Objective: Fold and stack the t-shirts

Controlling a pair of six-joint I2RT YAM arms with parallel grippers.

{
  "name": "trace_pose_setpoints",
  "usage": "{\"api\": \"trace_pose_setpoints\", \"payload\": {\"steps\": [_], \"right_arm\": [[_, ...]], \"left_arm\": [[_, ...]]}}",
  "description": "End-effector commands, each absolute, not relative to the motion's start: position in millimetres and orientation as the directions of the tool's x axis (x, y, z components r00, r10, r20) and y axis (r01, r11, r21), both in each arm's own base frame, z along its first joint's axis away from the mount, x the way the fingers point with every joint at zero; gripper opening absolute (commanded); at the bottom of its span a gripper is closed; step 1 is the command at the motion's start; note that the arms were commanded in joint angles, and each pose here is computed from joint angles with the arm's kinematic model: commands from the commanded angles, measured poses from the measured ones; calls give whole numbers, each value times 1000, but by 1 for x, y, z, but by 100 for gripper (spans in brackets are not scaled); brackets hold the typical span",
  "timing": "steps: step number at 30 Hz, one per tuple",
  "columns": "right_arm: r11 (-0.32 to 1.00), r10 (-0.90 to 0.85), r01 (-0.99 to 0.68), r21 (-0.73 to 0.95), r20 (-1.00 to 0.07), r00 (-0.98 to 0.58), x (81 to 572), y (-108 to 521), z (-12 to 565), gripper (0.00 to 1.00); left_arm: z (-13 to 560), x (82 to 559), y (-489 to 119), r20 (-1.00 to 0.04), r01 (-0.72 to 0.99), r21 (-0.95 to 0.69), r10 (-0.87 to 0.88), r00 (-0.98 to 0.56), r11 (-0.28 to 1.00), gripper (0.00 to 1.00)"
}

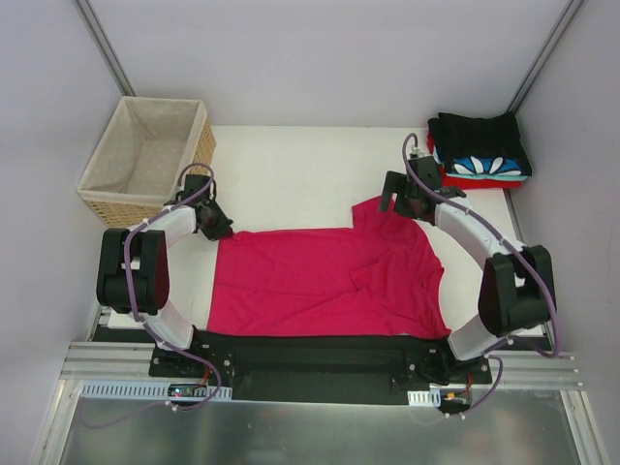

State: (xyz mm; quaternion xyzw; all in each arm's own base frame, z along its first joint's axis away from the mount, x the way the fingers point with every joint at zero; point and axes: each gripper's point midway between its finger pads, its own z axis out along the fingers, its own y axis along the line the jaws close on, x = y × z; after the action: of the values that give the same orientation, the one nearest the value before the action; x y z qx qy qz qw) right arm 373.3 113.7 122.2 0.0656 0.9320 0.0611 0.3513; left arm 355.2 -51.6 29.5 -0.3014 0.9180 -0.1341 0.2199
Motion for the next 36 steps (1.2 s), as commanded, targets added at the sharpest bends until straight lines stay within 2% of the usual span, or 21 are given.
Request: {"api": "trace_pose_setpoints", "payload": {"steps": [1, 8, 17, 22, 25, 36], "right_arm": [[961, 252, 113, 253, -630, -734, 411, 113, 114, 97], [929, 318, 130, 347, -567, -760, 450, 112, 88, 99], [918, 323, 85, 387, -607, -726, 499, 121, 101, 93], [920, 333, 117, 375, -586, -739, 504, 117, 88, 80], [923, 338, 149, 354, -565, -752, 499, 111, 74, 77], [917, 364, 199, 346, -518, -774, 494, 103, 47, 75]], "left_arm": [[24, 324, -66, -209, -579, -355, -666, -716, 734, 0], [23, 318, -79, -216, -553, -350, -639, -738, 756, 0], [22, 319, -85, -213, -542, -352, -629, -748, 763, 0], [24, 323, -83, -230, -538, -349, -627, -744, 767, 0], [24, 325, -81, -236, -544, -345, -631, -739, 765, 0], [24, 332, -85, -218, -547, -357, -637, -739, 757, 0]]}}
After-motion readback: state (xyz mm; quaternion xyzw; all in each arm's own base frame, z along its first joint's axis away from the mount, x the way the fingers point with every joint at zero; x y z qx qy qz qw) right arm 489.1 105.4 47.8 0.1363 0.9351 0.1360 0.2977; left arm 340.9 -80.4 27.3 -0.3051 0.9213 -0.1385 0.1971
